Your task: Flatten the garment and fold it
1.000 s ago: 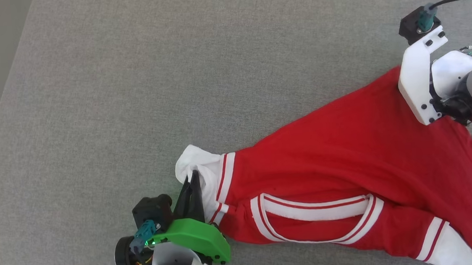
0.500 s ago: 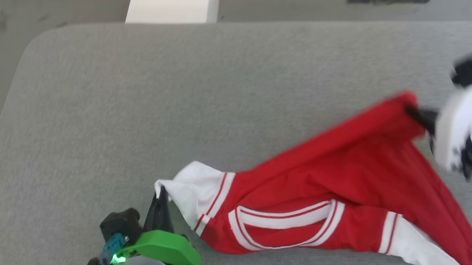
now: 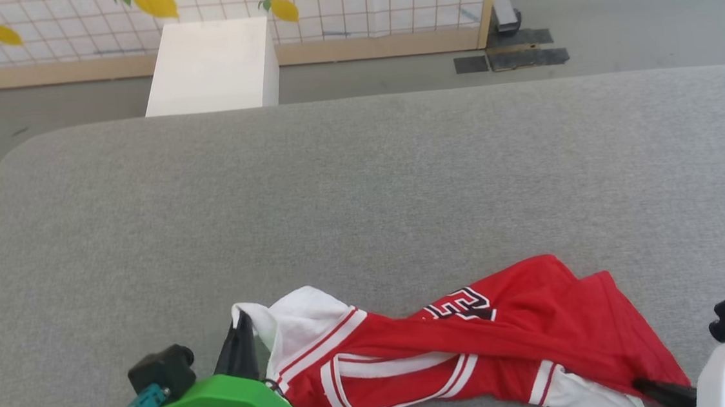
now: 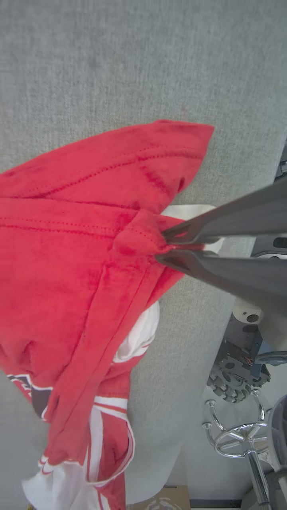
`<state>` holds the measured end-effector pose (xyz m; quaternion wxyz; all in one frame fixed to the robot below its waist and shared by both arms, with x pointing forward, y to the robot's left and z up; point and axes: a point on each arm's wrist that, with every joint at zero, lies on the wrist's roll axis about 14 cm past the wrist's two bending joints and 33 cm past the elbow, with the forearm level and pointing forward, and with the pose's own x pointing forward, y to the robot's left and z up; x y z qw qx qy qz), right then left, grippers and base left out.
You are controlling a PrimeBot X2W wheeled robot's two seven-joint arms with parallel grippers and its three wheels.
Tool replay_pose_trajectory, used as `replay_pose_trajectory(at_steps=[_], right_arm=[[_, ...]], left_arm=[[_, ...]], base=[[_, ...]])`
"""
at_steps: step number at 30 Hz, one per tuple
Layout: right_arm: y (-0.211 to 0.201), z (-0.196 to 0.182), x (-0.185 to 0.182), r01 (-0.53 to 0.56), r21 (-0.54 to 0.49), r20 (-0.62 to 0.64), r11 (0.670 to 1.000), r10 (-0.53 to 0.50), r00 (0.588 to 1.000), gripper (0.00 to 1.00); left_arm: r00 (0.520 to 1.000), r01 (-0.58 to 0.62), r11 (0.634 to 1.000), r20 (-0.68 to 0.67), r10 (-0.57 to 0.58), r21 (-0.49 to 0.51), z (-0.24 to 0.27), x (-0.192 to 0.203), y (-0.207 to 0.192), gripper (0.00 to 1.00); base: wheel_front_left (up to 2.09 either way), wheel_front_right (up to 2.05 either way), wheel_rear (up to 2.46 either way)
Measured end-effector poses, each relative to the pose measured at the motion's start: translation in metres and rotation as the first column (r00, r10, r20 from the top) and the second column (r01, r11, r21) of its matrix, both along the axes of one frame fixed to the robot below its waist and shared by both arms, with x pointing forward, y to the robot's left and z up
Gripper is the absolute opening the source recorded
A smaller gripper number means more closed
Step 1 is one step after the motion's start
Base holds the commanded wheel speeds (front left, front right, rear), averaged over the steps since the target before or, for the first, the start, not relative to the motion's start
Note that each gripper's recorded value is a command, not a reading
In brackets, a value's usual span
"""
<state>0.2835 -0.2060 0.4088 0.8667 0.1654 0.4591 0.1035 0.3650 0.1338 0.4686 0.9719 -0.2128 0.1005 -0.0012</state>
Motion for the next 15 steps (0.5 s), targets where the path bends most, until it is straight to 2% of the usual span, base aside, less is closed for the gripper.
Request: replay_pose_trajectory(at_steps=[4, 10, 13, 15], right_arm=[[0.001, 0.025, 0.020, -0.019, -0.012, 0.083, 1.000, 0.020, 0.996, 0.00], [-0.007, 0.088, 0.104, -0.063, -0.090, 0.261, 0.994, 0.085, 0.962, 0.00], [-0.014, 0.127, 0.150, -0.050, -0.133, 0.355, 0.990, 0.095, 0.930, 0.00], [-0.014, 0.151, 0.181, -0.026, -0.124, 0.413, 0.992, 0.075, 0.908, 0.00]], left_arm=[[0.999, 0.036, 0.999, 0.036, -0.035, -0.029, 0.013, 0.011, -0.001, 0.00], [0.976, 0.123, 0.992, 0.177, -0.127, 0.035, 0.069, 0.075, 0.000, 0.00], [0.957, 0.130, 0.990, 0.256, -0.139, 0.049, 0.109, 0.114, 0.000, 0.00], [0.944, 0.134, 0.989, 0.298, -0.145, 0.055, 0.135, 0.139, -0.001, 0.00]], base=[[0.00, 0.00, 0.00], [0.00, 0.00, 0.00], [0.00, 0.00, 0.00], [0.00, 0.00, 0.00]])
